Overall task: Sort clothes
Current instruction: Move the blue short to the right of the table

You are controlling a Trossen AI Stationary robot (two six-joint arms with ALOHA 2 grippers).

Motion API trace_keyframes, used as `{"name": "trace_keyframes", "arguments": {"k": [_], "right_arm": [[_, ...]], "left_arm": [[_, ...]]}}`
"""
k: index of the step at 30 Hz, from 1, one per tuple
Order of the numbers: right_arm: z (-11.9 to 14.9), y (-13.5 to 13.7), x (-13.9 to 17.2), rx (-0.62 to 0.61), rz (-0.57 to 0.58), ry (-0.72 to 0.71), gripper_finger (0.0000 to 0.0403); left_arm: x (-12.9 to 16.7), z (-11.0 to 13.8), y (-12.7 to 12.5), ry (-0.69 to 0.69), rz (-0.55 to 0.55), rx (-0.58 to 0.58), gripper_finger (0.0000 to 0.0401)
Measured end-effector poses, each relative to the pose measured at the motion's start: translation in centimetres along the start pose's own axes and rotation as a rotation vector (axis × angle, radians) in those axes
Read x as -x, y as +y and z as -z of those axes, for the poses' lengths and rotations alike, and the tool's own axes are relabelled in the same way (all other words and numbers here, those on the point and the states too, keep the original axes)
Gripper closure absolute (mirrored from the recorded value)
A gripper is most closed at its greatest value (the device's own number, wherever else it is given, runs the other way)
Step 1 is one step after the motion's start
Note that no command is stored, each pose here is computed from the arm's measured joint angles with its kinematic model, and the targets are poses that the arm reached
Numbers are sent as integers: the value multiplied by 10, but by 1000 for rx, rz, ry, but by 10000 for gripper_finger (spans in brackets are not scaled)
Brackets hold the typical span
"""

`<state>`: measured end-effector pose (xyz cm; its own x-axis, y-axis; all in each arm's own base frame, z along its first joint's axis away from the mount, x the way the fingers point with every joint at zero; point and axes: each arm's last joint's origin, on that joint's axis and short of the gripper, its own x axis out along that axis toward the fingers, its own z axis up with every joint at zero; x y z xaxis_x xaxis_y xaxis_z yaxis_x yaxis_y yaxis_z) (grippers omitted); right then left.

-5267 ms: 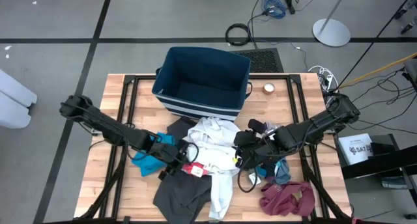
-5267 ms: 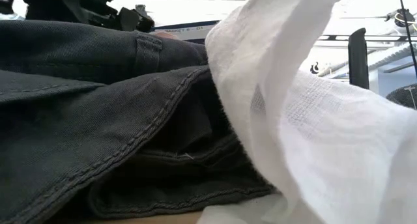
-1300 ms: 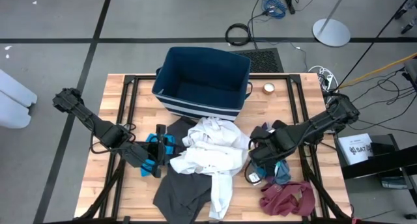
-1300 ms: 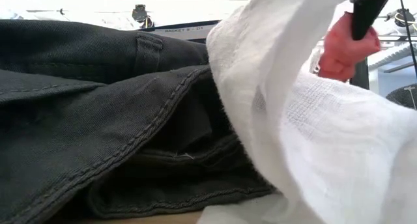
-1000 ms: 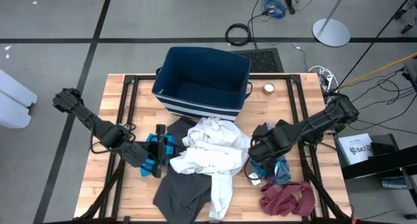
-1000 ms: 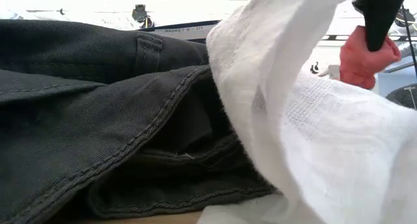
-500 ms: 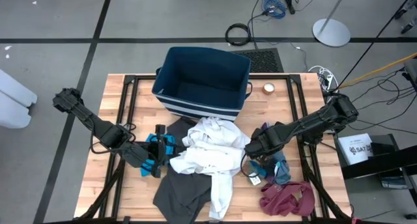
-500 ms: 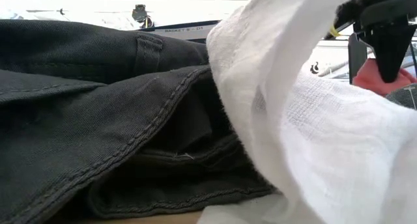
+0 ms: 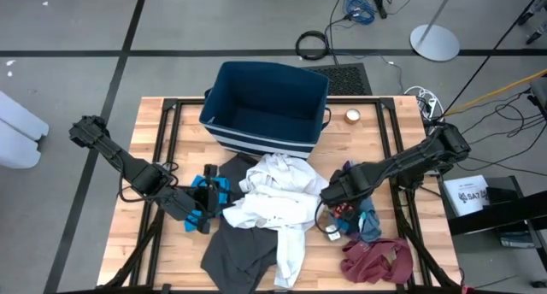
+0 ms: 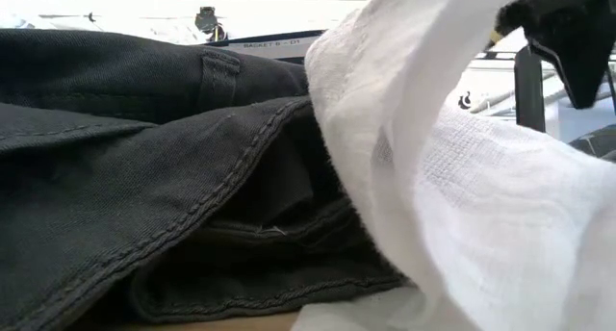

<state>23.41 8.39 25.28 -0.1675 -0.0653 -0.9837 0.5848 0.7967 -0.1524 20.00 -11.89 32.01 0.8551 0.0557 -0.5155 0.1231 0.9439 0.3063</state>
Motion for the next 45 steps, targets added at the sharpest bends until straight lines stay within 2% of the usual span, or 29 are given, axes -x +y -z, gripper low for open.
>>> {"name": "trace_keyframes", "arguments": {"k": [8, 13, 18, 22, 26, 31, 41, 45], "right_arm": [[-4, 7, 37, 21, -23, -229, 264], [-3, 19, 61, 62, -49, -489, 264], [-8, 37, 76, 236, -64, -772, 264], [-17, 49, 87, 395, -92, -927, 264], [-22, 58, 99, 514, -111, -1054, 264], [-18, 59, 99, 553, -98, -1049, 264], [-15, 57, 95, 577, -69, -1016, 264], [-16, 57, 95, 577, -69, -1016, 264]], "left_arm": [[0, 8, 1, 70, -25, 10, 262], [1, 21, 2, 177, -54, 104, 262], [-3, 37, -1, 264, -50, 300, 262], [-9, 53, -8, 356, 15, 452, 262], [-14, 71, -14, 466, 26, 559, 262], [-23, 91, -23, 598, 45, 582, 262], [-50, 106, -41, 690, 55, 371, 262], [-60, 112, -44, 724, 3, 335, 262]]}}
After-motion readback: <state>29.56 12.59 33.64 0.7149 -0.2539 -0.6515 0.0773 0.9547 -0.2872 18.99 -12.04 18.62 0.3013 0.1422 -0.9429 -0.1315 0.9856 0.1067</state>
